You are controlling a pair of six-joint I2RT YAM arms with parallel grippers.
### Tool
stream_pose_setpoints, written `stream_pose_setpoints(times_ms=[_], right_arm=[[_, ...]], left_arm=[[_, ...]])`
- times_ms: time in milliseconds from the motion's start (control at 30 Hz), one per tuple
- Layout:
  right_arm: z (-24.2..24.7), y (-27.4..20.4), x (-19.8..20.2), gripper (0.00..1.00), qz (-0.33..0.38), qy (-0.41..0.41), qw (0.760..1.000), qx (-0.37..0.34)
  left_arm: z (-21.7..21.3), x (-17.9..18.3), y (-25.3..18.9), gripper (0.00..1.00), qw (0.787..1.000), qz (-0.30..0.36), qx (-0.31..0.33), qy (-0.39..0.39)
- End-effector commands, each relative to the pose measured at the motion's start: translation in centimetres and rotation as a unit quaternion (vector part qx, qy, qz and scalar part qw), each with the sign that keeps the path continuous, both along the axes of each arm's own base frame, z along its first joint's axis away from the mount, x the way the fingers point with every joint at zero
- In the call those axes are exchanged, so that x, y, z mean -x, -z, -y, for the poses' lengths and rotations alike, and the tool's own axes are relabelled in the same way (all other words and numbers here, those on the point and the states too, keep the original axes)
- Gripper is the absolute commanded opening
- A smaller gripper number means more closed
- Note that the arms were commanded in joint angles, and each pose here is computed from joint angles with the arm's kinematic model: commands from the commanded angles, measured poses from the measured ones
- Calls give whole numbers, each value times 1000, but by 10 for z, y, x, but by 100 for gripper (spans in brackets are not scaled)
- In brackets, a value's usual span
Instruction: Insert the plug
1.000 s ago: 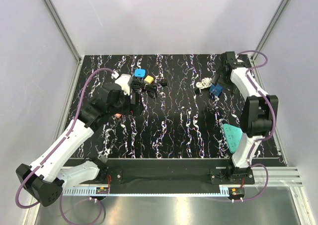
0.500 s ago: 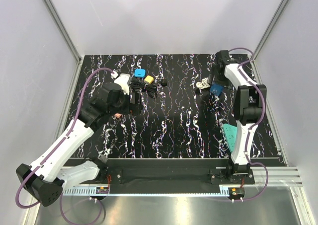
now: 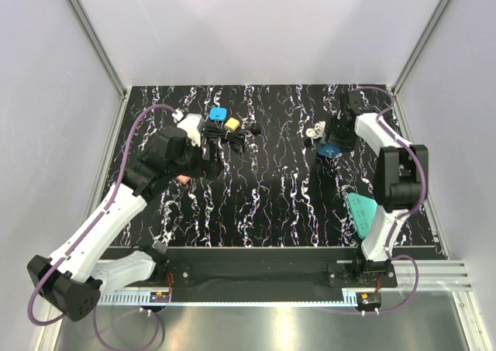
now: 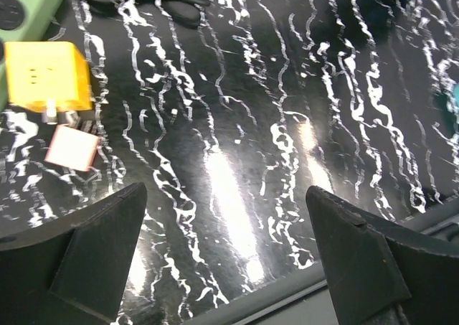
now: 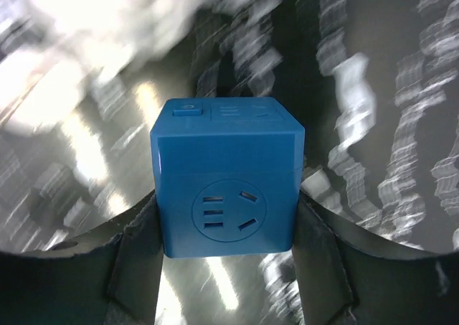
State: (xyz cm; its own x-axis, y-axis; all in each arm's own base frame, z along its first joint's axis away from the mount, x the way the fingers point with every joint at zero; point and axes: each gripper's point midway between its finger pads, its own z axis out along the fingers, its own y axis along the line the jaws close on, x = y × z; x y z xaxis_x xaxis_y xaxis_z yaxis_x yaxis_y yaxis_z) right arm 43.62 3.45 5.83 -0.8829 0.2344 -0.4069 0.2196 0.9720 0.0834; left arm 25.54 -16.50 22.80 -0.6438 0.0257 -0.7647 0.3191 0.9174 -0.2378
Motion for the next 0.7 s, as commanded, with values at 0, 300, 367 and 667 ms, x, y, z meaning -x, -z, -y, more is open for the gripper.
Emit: stream_pose_setpoints(times_ms=[0, 300, 367, 667], right_arm=[[-81, -77, 16, 35, 101, -111, 976, -156], [-209, -219, 143, 37, 244, -378, 798, -401], [-214, -245, 171, 38, 268, -414, 751, -439], [-225, -294, 232, 38, 308, -490, 638, -508]], left_arm=[[19, -6, -14, 98, 998, 3, 57, 35], [65, 6, -46, 88, 951, -80, 249, 165], [72, 7, -60, 88, 941, -71, 274, 186], [101, 42, -114, 95, 876, 4, 372, 308]])
